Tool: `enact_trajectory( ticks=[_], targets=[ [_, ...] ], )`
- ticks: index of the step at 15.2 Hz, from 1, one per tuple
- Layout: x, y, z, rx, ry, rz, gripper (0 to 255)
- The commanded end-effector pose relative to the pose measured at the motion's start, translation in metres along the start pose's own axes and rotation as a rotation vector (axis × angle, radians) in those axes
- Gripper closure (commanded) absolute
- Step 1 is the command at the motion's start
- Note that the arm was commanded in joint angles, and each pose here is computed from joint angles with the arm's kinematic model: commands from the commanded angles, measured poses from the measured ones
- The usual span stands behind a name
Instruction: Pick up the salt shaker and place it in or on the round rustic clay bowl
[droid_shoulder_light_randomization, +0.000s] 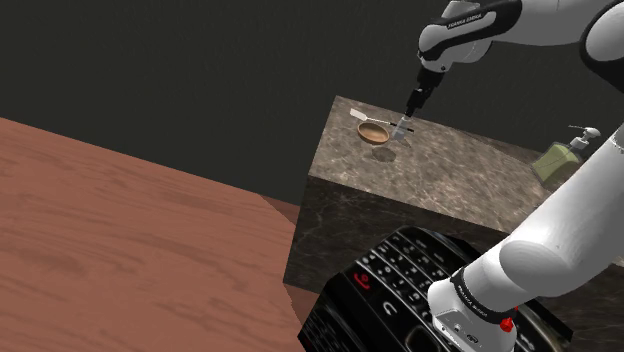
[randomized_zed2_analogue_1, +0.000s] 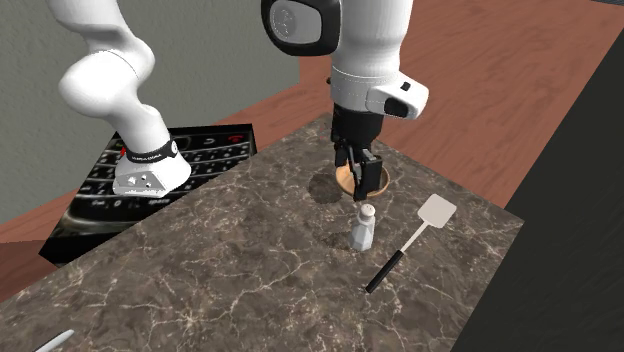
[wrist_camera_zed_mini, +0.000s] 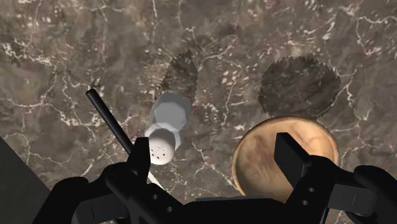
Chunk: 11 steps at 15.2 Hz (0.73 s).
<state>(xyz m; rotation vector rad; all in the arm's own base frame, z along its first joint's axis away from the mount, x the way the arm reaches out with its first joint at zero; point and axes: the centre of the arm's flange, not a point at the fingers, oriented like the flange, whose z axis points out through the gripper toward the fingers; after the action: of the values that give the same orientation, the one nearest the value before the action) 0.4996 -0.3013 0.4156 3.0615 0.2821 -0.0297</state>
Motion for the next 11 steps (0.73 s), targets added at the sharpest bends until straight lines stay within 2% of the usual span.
enact_trajectory(
  ticks=[1, 3, 11],
  targets=[
    [0.012, 0.021, 0.009, -0.007, 0.008, -0.009, 0],
    [0.022, 0.038, 0.015, -0.012, 0.014, -0.015, 0],
    [0.022, 0.038, 0.055, -0.012, 0.014, -0.015, 0]
  ],
)
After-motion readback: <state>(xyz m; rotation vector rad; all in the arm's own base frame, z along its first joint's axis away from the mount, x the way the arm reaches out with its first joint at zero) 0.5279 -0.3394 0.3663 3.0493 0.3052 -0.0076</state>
